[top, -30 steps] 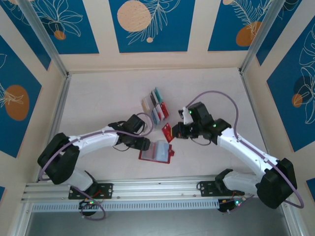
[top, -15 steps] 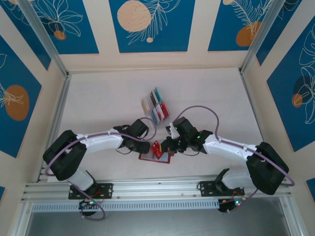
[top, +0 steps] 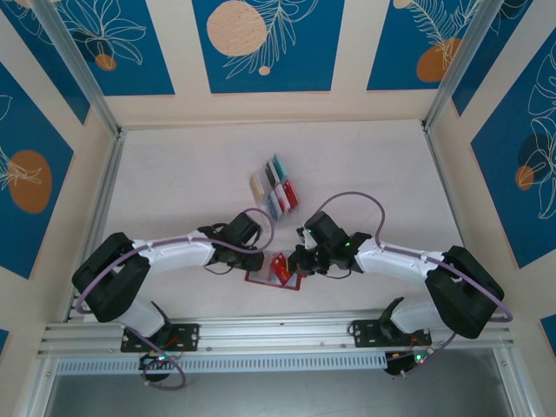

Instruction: Put the credit cards into the card holder

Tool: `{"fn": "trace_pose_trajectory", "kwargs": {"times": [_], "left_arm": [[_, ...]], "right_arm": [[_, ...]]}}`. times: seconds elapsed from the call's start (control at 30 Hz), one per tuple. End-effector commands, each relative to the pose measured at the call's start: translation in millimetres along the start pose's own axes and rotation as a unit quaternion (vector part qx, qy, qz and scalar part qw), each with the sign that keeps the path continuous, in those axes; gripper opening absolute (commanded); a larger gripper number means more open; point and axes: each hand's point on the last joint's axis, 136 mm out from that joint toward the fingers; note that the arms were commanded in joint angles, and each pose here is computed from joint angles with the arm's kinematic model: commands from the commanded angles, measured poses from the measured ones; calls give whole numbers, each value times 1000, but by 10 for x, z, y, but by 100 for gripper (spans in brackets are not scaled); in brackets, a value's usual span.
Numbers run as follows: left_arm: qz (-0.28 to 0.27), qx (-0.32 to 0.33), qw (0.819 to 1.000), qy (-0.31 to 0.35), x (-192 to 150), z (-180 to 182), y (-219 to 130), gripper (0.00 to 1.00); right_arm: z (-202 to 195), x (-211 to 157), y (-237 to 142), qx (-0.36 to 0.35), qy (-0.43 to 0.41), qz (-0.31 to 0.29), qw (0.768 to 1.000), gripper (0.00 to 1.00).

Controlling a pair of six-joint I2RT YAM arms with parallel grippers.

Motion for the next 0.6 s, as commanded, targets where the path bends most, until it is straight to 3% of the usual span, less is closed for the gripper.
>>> {"fn": "trace_pose_trajectory", "kwargs": {"times": [0.0, 0.57], "left_arm": [[58, 36, 998, -3, -387, 171, 101, 35], [60, 31, 998, -8, -418, 163, 118, 32]], "right_arm": [[-109, -11, 22, -18, 16, -3, 1000, 0], [-120, -4, 31, -6, 27, -4, 1000, 0]]}}
Point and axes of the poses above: each hand's point on the last joint's axis, 136 mm out from that joint toward the fingers, its own y axis out along the fingers, its own z axis along the line the jaws close on, x = y × z, and after that the axes turned 5 degrees about y, right-handed
